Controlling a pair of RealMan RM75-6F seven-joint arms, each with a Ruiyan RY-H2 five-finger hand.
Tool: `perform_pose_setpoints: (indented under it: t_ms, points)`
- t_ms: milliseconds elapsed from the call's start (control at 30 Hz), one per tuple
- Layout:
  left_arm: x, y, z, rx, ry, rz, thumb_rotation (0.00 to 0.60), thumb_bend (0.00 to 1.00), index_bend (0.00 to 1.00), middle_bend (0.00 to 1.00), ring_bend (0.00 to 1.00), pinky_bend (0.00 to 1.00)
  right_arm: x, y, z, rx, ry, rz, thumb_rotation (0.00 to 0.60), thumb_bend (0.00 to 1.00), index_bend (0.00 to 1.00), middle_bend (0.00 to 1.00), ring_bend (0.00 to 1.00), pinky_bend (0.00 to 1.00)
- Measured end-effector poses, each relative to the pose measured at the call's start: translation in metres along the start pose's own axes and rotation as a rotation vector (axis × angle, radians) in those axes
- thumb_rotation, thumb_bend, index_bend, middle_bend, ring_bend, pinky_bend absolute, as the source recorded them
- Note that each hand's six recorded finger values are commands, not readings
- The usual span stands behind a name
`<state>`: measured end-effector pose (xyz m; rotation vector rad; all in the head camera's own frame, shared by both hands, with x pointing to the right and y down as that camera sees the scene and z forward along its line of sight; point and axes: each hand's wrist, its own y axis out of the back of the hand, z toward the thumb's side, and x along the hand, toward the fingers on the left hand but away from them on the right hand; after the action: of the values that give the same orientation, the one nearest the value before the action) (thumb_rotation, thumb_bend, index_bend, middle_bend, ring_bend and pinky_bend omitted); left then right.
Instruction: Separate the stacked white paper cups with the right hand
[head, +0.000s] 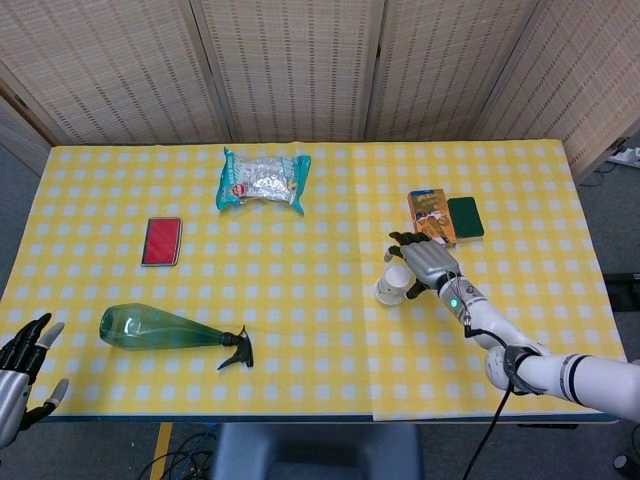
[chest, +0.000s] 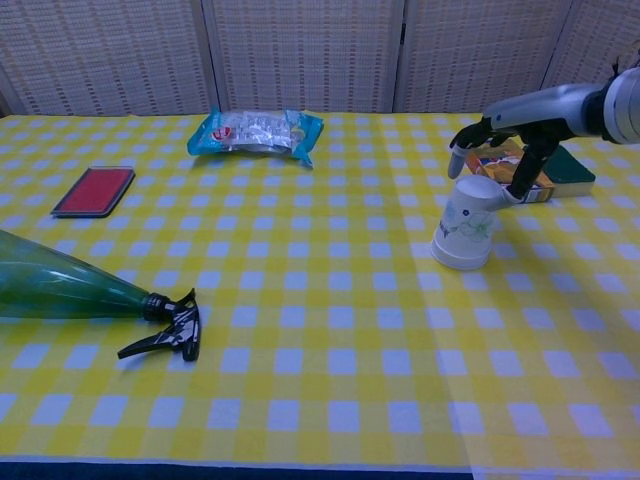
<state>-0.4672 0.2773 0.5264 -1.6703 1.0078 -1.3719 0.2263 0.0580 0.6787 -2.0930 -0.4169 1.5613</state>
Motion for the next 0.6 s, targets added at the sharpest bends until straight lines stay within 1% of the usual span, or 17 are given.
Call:
perform_pose_setpoints:
  t_ms: [200,400,600]
  points:
    - [0.001,-0.001,-0.001,-0.003,0.000,-0.005,0.600,0.38,0.00,0.00,0.05,0.20,-0.005,0.000,0.002,0.002,-0.005,-0.014,0.600,0.28,0.38,0.00,0.00,0.00]
    - [0.002,-0.002,-0.001,-0.003,-0.001,-0.008,0.600,0.38,0.00,0.00,0.05,0.20,-0.004,0.006,0.004,-0.008,-0.004,-0.033,0.600,0.28,0.39,0.00,0.00,0.00]
    - [0.002,-0.003,0.001,0.002,-0.004,-0.010,0.600,0.38,0.00,0.00,0.05,0.20,0.005,0.019,0.007,-0.023,0.008,-0.061,0.600,0.28,0.39,0.00,0.00,0.00]
